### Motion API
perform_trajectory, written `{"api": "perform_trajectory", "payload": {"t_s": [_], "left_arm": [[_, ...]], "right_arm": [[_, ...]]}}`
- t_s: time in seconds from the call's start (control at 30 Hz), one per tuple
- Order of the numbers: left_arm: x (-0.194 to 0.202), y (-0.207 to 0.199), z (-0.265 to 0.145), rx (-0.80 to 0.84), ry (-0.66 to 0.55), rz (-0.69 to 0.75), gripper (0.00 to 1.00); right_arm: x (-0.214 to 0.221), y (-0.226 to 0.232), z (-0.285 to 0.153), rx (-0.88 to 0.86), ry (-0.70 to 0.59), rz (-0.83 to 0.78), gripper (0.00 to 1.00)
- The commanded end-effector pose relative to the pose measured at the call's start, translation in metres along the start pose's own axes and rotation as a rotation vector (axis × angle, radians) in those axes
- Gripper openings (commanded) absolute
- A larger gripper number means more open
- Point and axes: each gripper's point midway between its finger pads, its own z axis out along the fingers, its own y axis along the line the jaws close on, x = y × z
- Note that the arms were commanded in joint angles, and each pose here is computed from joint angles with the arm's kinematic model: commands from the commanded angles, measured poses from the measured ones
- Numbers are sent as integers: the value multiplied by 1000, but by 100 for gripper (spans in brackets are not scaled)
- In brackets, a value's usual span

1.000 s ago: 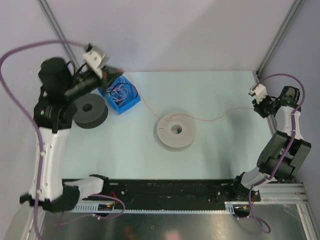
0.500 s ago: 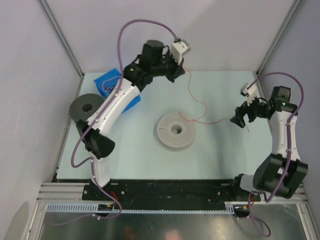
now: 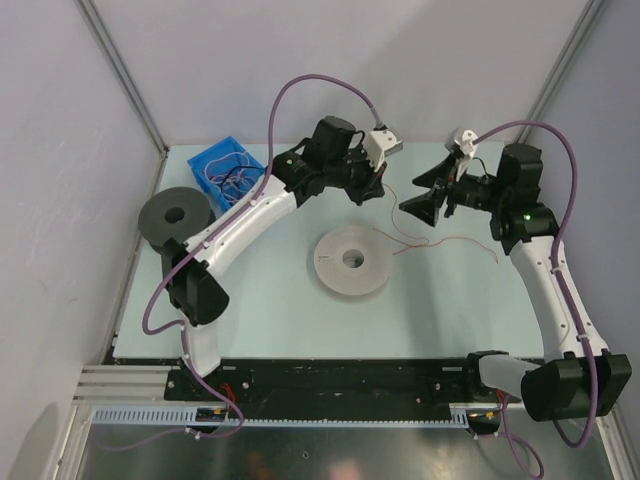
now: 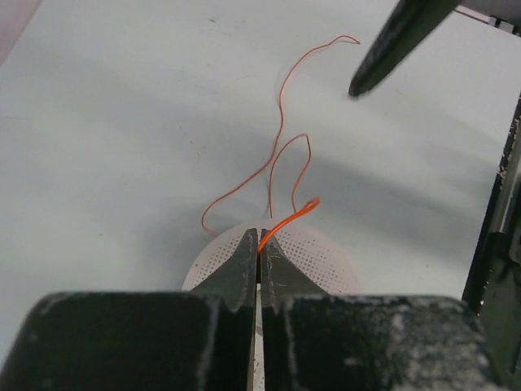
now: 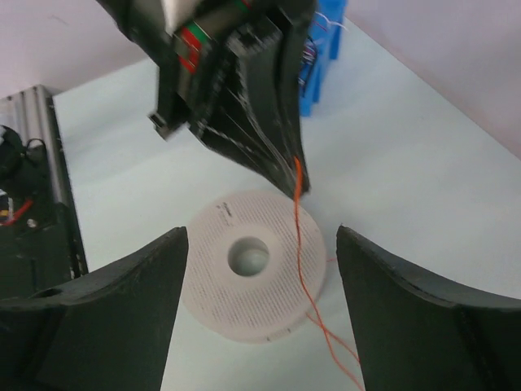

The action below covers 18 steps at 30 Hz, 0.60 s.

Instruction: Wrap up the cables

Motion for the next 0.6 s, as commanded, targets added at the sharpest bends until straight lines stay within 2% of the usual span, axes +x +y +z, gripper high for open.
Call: {"api": "perform_trajectory", "payload": {"t_s": [0.0,0.37,0.43,0.57], "left_arm": [[-40,-21,-32,63,-131,-13,0],[-38,-34,-37,124,-144,-18,0],[-38,-37,-37,137,-145,-10,0],[-34,-41,-38,151,-144,14,0]], "right_arm": [[-29,13,17,-39,-92,-20,75],[-11,0,42,30,-68,-103,58],[-7,-3,43,35,-58,-114,51],[-2,-1,43,20,-45,-136,33]]}}
